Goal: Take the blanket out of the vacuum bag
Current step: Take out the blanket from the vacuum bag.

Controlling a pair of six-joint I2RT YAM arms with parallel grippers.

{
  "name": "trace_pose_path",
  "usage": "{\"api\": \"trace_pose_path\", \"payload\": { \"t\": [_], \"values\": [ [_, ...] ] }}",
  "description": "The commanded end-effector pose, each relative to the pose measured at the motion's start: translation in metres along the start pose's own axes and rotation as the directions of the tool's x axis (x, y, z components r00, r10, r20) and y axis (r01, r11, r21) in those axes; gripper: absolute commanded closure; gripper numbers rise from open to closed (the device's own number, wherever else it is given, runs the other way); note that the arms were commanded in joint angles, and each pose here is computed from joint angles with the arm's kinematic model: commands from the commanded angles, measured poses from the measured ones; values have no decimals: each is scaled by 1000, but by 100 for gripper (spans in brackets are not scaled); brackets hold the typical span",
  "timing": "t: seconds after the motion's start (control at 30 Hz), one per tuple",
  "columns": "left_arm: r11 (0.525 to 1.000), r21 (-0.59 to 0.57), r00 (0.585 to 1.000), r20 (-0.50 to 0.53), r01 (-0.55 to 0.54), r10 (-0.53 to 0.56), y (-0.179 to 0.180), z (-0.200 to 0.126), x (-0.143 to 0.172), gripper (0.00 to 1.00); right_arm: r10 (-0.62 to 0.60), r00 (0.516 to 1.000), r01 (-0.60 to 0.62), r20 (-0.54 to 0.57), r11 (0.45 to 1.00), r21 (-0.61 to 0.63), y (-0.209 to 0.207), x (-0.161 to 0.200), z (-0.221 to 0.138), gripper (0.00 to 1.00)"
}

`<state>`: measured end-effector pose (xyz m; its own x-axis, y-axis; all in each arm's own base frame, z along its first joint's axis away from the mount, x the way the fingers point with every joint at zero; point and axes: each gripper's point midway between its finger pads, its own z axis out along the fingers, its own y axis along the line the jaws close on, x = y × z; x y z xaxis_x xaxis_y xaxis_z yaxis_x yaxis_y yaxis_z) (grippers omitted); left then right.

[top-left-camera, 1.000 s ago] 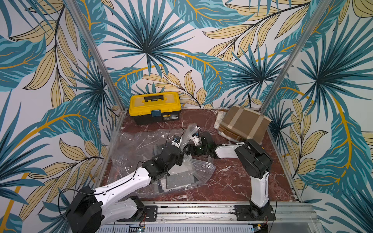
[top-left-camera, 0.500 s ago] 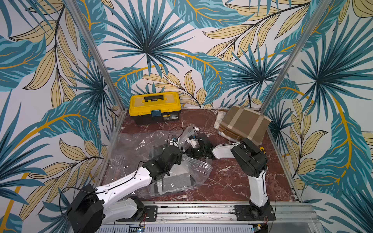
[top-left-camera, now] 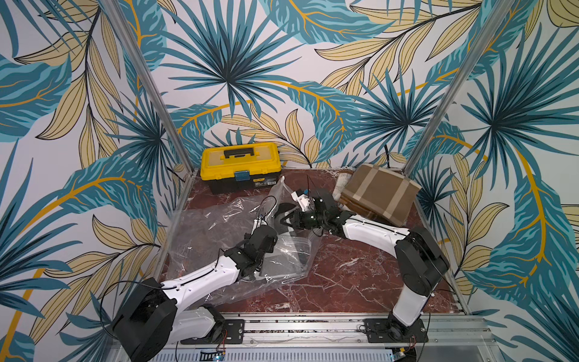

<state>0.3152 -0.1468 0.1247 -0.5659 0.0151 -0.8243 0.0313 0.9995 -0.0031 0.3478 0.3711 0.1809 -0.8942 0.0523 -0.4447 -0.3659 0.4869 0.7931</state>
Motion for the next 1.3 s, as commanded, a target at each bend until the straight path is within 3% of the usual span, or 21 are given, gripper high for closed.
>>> {"api": "trace_pose_path", "payload": {
  "t": [0.0, 0.1, 0.23, 0.37, 0.47, 0.7, 0.87, 1.27],
  "values": [
    [1000, -1, 1000, -9, 5, -5, 0, 7, 6, 100, -17, 997, 20, 71, 999, -44, 30, -18, -18, 100],
    [1000, -1, 1000, -29, -1, 1, -2, 11, 12, 100, -61, 983, 65, 175, 998, -19, 38, -31, -36, 100],
    [1000, 13, 999, -39, 3, -2, -4, 14, 19, 100, -170, 921, 167, 350, 985, 39, 59, -60, -71, 100],
    [1000, 18, 998, -56, -1, 3, -6, 17, 23, 100, -272, 877, 247, 397, 962, 113, 83, -82, -94, 100],
    [1000, 27, 998, -58, 3, -1, -7, 15, 22, 100, -348, 844, 270, 409, 933, 236, 85, -99, -114, 100],
    [999, 38, 998, -62, 10, -8, -6, 11, 24, 100, -378, 794, 205, 476, 904, 376, 69, -143, -161, 100],
    [999, 34, 998, -62, 11, -8, -3, 9, 26, 100, -419, 727, 140, 544, 866, 480, 53, -171, -199, 100],
    [1000, 7, 997, -80, 9, -8, 4, 9, 33, 100, -491, 585, 59, 645, 820, 570, 49, -238, -286, 100]
  ]
}}
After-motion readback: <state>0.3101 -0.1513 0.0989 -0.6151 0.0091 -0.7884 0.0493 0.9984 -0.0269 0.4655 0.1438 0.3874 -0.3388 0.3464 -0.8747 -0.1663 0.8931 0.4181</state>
